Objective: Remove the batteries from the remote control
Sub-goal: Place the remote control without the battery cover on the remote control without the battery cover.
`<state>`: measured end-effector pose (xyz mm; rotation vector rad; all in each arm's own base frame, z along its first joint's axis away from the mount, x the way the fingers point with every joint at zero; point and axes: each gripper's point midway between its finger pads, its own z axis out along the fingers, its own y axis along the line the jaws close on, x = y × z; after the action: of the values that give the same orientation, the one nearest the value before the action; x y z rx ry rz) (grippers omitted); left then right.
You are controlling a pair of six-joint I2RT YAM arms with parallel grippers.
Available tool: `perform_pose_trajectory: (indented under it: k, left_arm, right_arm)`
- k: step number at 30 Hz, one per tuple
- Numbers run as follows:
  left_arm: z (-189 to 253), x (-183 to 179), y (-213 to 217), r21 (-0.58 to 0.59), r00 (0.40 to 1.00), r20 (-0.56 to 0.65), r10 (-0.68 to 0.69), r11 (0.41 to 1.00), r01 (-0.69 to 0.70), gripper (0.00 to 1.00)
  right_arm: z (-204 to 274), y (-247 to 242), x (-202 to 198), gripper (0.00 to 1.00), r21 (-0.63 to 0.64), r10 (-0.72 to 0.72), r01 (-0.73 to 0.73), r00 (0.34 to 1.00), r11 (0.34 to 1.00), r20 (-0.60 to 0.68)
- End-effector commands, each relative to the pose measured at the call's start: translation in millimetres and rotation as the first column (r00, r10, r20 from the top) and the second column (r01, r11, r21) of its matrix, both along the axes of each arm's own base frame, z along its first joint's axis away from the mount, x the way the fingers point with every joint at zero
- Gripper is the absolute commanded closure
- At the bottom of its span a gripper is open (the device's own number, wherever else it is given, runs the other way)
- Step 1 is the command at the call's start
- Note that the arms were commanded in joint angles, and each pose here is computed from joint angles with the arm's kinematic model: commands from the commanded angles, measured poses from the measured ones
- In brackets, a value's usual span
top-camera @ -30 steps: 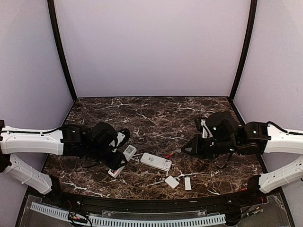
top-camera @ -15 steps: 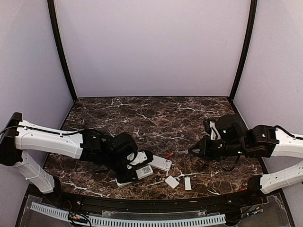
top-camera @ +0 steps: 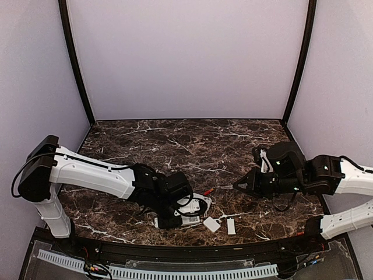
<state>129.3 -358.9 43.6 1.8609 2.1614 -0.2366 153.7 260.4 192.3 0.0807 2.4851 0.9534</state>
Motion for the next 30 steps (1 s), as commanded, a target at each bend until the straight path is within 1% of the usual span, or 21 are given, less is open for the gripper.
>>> perform_pose_trajectory:
  k: [1,4,6,7,10,12,14,16,18,19,20,21,22,23,24,25,26,27,28,29,30]
  left_arm:
    - [-3.8,2.3,1.6,0.057,0.998,0.036,-0.059,0.997,0.057,0.71]
    - [-5.8,3.7,1.2,0.06,0.997,0.043,-0.059,0.997,0.057,0.68]
    - [-5.9,4.0,-0.1,0.056,0.998,0.041,-0.053,0.997,0.05,0.61]
    - [-5.0,4.5,-1.2,0.053,0.998,0.04,-0.044,0.998,0.041,0.56]
    - [-2.2,6.7,-3.0,0.039,0.999,0.046,-0.015,0.999,0.013,0.48]
    - [3.6,11.5,-5.7,0.012,0.998,0.066,0.025,1.0,-0.025,0.39]
    - [13.5,14.9,-9.1,-0.035,0.994,0.075,0.073,0.997,-0.071,0.34]
    - [27.8,17.9,-11.9,-0.103,0.988,0.079,0.13,0.987,-0.122,0.31]
    - [53.8,21.3,-10.2,-0.201,0.973,0.067,0.22,0.958,-0.203,0.29]
    - [56.8,21.4,-6.6,-0.227,0.959,0.034,0.282,0.936,-0.267,0.29]
    - [72.5,23.0,-3.3,-0.277,0.947,0.0,0.321,0.91,-0.308,0.29]
    - [73.3,22.8,2.0,-0.296,0.917,-0.06,0.393,0.871,-0.392,0.29]
    - [80.5,23.9,12.0,-0.323,0.895,-0.102,0.435,0.836,-0.443,0.31]
    - [83.7,24.7,16.0,-0.336,0.847,-0.17,0.504,0.778,-0.531,0.32]
    - [88.5,25.3,27.7,-0.349,0.813,-0.216,0.54,0.735,-0.581,0.34]
    - [89.3,25.7,33.1,-0.34,0.742,-0.295,0.602,0.66,-0.67,0.35]
    - [86.7,21.8,45.4,-0.324,0.698,-0.357,0.621,0.618,-0.716,0.37]
    - [87.1,20.9,48.5,-0.292,0.608,-0.458,0.649,0.536,-0.792,0.37]
    - [82.2,16.4,56.9,-0.262,0.524,-0.531,0.666,0.459,-0.849,0.39]
    - [80.1,13.5,60.7,-0.242,0.485,-0.573,0.661,0.428,-0.871,0.41]
    - [74.0,8.9,69.2,-0.216,0.417,-0.623,0.662,0.367,-0.905,0.41]
  right_arm:
    - [-3.1,-3.3,3.6,1.0,-0.003,-0.023,0.023,1.0,1.0,-0.001]
    - [-3.4,-3.6,3.5,1.0,-0.001,-0.025,0.025,1.0,1.0,-0.002]
    - [-2.9,-3.4,3.7,1.0,0.002,-0.026,0.026,1.0,1.0,-0.002]
    - [-3.2,-3.3,3.4,1.0,0.001,-0.025,0.025,1.0,1.0,-0.002]
    - [-2.6,-3.4,3.7,1.0,0.0,-0.024,0.024,1.0,1.0,-0.001]
    - [-2.8,-4.0,4.1,1.0,-0.002,-0.025,0.025,1.0,1.0,0.0]
    - [-1.6,-3.1,4.1,1.0,-0.001,-0.021,0.021,1.0,1.0,0.002]
    - [0.1,-1.8,4.6,1.0,-0.001,-0.013,0.013,1.0,1.0,0.007]
    - [2.9,0.6,3.9,1.0,-0.001,0.001,-0.001,1.0,1.0,0.011]
    - [4.8,2.3,4.0,1.0,0.002,0.008,-0.008,1.0,1.0,0.015]
    - [6.2,4.9,4.0,1.0,0.007,0.017,-0.017,1.0,1.0,0.019]
    - [6.9,8.2,3.8,1.0,0.014,0.029,-0.029,0.999,0.999,0.022]
    - [5.9,12.8,3.8,1.0,0.02,0.042,-0.042,0.999,0.999,0.021]
    - [5.7,17.9,3.0,1.0,0.033,0.058,-0.058,0.998,0.998,0.018]
    - [4.6,26.1,3.1,1.0,0.045,0.077,-0.078,0.997,0.996,0.017]
    - [2.2,33.0,1.5,1.0,0.051,0.1,-0.1,0.995,0.994,0.008]
    - [-1.1,39.4,0.6,1.0,0.05,0.118,-0.118,0.993,0.992,-0.002]
    - [-4.6,45.7,-1.1,1.0,0.047,0.136,-0.136,0.991,0.99,-0.014]
    - [-8.2,51.8,-2.3,1.0,0.041,0.151,-0.15,0.988,0.988,-0.024]
    - [-9.3,58.2,-2.7,1.0,0.039,0.164,-0.163,0.986,0.986,-0.026]
    - [-11.0,64.7,-4.8,1.0,0.041,0.182,-0.181,0.983,0.983,-0.032]
